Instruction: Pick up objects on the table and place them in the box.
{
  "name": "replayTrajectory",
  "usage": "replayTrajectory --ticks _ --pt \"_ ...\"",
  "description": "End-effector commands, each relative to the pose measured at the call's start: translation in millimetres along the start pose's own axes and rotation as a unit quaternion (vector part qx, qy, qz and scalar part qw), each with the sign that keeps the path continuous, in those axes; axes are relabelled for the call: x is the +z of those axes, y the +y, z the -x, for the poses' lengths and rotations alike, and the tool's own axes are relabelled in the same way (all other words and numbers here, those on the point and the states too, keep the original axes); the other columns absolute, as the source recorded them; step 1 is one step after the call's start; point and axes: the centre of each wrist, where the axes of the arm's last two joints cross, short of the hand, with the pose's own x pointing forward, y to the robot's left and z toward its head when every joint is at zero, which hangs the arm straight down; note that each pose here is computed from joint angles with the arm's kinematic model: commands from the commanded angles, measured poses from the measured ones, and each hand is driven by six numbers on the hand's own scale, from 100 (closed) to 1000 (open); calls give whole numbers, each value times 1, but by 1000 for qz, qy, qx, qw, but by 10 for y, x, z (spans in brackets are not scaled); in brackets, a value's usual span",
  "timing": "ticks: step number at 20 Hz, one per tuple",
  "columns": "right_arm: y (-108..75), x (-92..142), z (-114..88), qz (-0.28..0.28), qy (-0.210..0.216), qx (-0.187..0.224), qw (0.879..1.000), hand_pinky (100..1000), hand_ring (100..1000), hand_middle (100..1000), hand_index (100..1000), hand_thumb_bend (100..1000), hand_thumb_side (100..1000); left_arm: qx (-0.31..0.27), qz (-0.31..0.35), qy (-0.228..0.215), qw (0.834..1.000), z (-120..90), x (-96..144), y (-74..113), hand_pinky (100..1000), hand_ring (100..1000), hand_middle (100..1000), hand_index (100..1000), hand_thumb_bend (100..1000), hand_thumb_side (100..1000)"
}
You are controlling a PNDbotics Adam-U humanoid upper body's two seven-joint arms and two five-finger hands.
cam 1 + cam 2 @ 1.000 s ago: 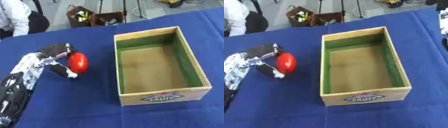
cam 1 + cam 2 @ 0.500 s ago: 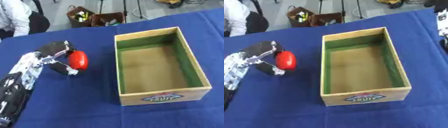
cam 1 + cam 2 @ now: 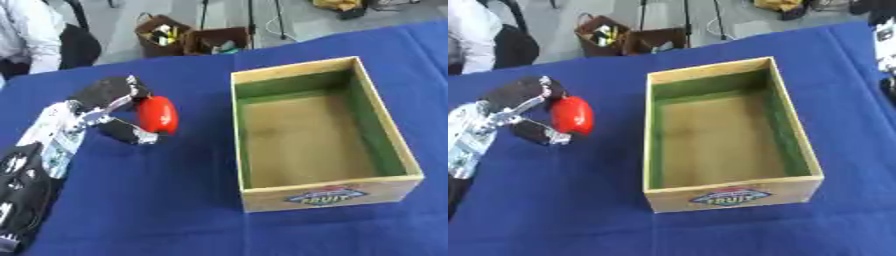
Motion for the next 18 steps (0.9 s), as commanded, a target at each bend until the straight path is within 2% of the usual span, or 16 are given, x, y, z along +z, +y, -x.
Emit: replayTrajectory --ticks 1,4,5,6,18 --pt "-21 -50 -77 4 -17 -2 1000 936 939 543 691 100 590 -25 -35 -3 999 36 35 274 216 320 293 483 416 798" --pt "-17 -57 -81 6 -19 -4 1000 936 939 544 691 100 590 -24 -59 -11 998 -13 23 349 195 306 282 468 408 792" --pt "-16 -58 -81 6 -19 -5 1000 936 938 545 691 100 620 -23 -67 -12 997 -24 24 367 195 306 282 468 408 792" --pt "-16 -58 -82 7 -19 -5 1000 935 938 545 691 100 589 -23 -75 -14 997 -38 21 394 191 302 282 467 407 792" --pt "48 -174 -163 17 -47 -29 998 927 928 553 693 100 585 -6 -200 -66 978 -358 -173 864 174 277 241 445 419 783"
